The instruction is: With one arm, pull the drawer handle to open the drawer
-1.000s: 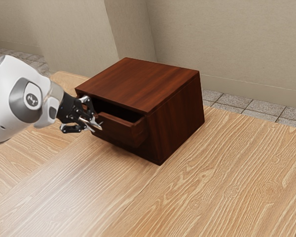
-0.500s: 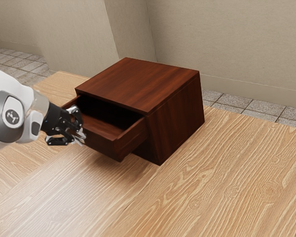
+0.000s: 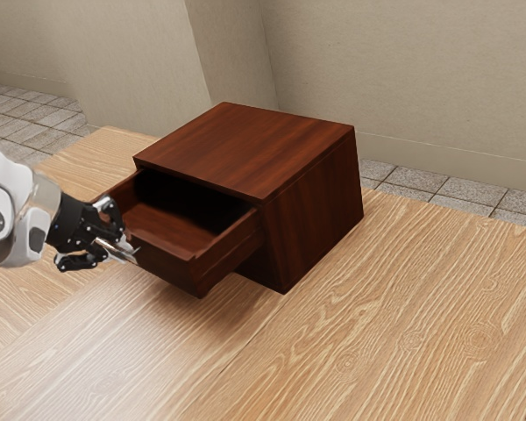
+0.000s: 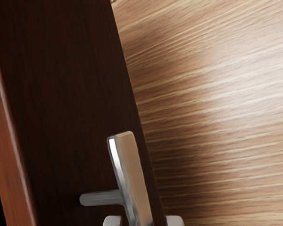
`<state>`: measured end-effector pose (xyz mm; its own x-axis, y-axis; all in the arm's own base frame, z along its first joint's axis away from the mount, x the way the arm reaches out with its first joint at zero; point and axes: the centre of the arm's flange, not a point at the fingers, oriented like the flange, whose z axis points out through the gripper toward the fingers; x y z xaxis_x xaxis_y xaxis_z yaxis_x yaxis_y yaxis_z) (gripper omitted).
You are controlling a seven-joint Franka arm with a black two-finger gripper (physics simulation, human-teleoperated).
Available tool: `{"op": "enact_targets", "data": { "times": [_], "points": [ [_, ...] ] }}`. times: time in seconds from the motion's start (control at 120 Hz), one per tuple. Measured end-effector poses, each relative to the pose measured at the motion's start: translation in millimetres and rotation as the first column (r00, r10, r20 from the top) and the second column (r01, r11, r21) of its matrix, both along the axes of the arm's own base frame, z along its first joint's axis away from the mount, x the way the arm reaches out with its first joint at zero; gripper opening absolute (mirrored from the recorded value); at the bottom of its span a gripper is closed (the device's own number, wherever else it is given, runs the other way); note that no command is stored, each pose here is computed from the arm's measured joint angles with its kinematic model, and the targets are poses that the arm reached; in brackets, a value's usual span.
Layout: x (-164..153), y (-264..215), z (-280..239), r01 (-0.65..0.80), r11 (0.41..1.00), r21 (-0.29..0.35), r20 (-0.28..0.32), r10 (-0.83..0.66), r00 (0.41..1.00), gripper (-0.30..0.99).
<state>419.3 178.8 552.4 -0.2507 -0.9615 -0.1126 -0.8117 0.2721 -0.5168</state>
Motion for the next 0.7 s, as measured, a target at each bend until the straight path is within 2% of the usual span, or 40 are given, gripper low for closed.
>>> {"op": "enact_targets", "data": {
  "times": [0.283, 0.45, 0.7],
  "points": [
    [-32.1, 10.3, 3.7, -0.050, 0.999, 0.000, 0.007, 0.050, 0.999, 0.02],
    [-37.2, 9.3, 2.6, -0.044, 0.998, 0.052, -0.036, 0.046, 0.998, 0.02],
    [-45.1, 5.0, 1.4, -0.052, 0.997, 0.060, -0.055, 0.056, 0.997, -0.02]
  ]
}}
